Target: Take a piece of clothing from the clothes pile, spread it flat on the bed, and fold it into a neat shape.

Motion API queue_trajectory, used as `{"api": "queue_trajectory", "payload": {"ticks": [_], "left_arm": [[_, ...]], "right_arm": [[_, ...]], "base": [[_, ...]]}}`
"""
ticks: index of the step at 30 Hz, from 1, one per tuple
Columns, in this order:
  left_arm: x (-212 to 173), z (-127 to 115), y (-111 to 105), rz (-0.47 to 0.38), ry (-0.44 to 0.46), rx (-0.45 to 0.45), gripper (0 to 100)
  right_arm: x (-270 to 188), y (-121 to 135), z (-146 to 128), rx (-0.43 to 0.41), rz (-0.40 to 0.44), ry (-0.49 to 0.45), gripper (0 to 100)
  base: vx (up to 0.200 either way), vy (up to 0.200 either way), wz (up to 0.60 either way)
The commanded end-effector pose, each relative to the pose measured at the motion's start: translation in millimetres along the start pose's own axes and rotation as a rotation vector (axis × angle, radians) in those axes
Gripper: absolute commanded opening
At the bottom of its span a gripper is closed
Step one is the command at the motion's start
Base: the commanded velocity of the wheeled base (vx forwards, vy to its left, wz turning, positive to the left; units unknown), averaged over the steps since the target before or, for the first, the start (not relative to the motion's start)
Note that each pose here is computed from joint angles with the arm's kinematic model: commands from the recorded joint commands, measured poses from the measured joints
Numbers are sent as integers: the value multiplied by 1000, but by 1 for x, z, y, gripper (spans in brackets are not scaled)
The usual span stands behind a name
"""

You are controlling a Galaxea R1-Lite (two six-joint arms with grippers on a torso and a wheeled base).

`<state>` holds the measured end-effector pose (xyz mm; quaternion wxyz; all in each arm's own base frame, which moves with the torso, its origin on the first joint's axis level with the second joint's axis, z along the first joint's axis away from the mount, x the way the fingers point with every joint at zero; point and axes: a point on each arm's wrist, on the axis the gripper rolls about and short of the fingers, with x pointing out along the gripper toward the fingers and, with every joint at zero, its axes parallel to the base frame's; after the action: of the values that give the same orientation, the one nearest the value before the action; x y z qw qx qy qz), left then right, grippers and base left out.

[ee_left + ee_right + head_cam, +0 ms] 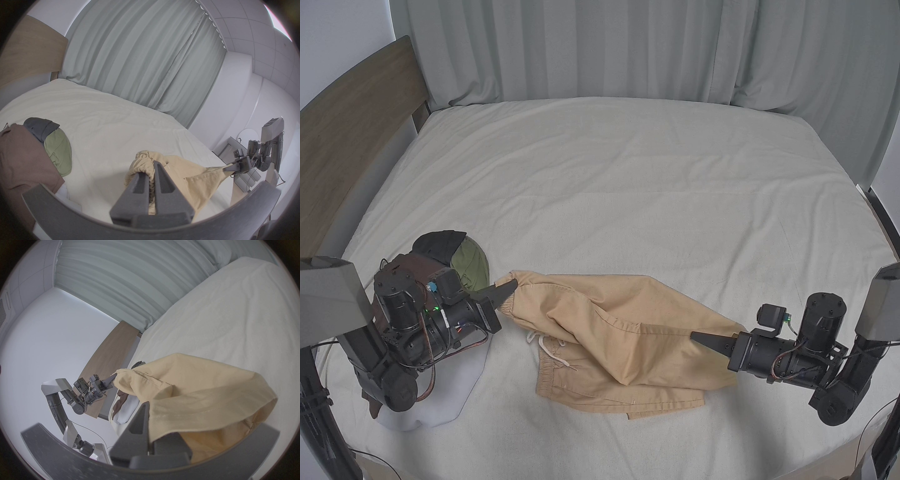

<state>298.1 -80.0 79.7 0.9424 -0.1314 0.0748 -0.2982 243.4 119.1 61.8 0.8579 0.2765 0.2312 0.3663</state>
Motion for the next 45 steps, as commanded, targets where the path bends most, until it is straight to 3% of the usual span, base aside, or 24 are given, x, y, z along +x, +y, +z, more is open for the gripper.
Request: {"api": "queue_trajectory", "payload": {"ticks": [1, 9, 13, 26, 45], "left_arm": [[-9, 8, -3, -13, -17, 6, 0], [-21, 21, 0, -65, -37, -1, 0], [-32, 34, -5, -141, -51, -24, 0], [-42, 44, 5, -141, -72, -12, 0], [-35, 41, 5, -153, -64, -10, 0]], "right_arm": [[-4, 8, 6, -16, 22, -24, 0], [-5, 9, 7, -37, 27, -30, 0], [-3, 13, 5, -48, 40, -22, 0], [-5, 32, 10, -83, 106, -45, 0], [1, 32, 30, -102, 98, -139, 0]], "base": [[0, 0, 0], [0, 0, 0], [0, 0, 0], [0, 0, 0], [0, 0, 0]]}}
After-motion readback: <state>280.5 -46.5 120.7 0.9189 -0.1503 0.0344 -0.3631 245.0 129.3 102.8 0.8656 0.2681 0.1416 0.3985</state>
